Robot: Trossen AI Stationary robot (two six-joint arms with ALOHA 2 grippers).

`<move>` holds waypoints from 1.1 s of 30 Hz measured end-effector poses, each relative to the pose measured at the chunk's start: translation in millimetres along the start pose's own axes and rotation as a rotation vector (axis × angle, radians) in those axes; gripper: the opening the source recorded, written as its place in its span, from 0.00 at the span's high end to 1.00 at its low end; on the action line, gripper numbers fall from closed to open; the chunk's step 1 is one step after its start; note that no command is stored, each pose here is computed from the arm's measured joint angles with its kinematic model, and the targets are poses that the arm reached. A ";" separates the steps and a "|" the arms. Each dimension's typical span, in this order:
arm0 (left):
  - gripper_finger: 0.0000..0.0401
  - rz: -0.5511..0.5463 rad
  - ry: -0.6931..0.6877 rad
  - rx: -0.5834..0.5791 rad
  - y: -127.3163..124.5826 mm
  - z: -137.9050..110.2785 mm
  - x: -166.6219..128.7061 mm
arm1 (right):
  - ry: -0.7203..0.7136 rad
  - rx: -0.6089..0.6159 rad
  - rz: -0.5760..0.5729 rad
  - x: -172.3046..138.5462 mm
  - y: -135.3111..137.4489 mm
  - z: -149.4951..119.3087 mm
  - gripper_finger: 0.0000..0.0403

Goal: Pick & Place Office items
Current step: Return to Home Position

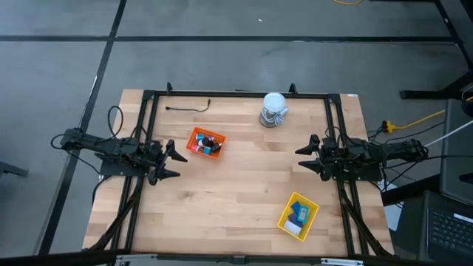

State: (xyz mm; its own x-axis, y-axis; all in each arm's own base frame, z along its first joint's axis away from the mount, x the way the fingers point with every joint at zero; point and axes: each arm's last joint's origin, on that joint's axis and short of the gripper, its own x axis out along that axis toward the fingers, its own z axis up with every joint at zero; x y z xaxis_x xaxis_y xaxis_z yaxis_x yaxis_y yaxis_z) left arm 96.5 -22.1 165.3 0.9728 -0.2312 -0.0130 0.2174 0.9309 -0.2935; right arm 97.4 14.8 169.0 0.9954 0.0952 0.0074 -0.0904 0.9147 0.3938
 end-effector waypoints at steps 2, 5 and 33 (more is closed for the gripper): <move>0.27 0.001 0.001 -0.017 0.0 -0.1 0.0 | 0.000 0.000 0.000 0.0 0.0 0.0 0.34; 0.27 0.001 0.001 -0.040 0.0 -0.1 0.0 | 0.000 0.000 0.000 0.0 0.0 0.0 0.34; 0.27 0.001 0.003 -0.056 0.1 -0.3 0.0 | 0.000 -0.001 0.000 0.0 0.1 0.3 0.34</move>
State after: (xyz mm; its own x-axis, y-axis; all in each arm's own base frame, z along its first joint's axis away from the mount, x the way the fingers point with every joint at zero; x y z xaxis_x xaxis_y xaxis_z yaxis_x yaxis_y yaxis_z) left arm 96.5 -22.1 164.9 0.9728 -0.2309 -0.0166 0.2110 0.9139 -0.3467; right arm 97.4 14.8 169.3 0.9954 0.0951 0.0078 -0.0905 0.9153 0.3924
